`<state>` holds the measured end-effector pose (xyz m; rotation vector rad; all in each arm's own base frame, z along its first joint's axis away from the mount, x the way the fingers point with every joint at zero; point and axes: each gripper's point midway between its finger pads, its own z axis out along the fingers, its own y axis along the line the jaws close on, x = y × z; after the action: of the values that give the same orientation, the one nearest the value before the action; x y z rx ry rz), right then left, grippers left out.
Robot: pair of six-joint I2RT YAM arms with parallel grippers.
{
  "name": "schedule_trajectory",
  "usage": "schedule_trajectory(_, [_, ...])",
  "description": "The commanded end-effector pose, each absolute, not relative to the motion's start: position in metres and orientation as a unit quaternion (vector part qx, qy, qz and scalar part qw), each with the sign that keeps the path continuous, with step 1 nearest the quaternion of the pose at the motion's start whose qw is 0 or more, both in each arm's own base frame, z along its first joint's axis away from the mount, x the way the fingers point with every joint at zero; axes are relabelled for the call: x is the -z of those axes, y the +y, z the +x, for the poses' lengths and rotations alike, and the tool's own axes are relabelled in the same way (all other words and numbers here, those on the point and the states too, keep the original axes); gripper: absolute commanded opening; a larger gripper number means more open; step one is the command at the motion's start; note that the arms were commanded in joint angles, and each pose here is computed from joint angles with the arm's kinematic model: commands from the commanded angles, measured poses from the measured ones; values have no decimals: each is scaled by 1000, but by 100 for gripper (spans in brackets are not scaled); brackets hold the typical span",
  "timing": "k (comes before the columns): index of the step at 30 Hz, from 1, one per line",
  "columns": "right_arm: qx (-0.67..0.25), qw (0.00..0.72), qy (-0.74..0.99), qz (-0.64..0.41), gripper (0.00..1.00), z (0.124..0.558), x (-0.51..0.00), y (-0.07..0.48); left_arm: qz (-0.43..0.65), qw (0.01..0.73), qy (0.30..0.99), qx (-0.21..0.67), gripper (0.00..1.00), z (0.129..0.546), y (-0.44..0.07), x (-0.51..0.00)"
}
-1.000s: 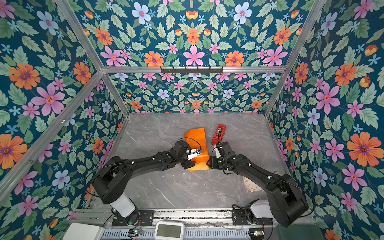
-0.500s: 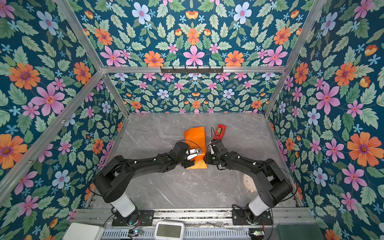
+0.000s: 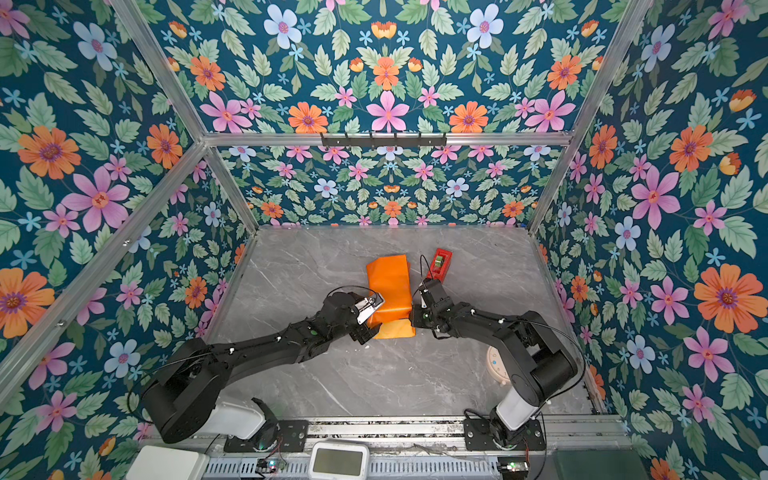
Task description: Wrap the gift box in paper
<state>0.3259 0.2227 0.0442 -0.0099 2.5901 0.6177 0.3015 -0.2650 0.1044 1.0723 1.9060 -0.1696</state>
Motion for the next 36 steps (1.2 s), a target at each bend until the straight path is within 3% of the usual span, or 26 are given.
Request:
schedule_trajectory(1, [-224,251,942,-6,36,331,-48,223,361,459,805,103,97,311,-258,-107])
schedule_trajectory(14, [-222,255,941,-12,36,333,-54,223,338,403,841,125,79,317,-257,-68])
schedule_trajectory(25, [-225,249,942,-6,37,332,-51,225,272,374,870,169,48,311,-261,-51])
schedule_trajectory(36, [-221,249,943,-3,32,335,-48,229,214,348,891,198,30,309,-265,-34])
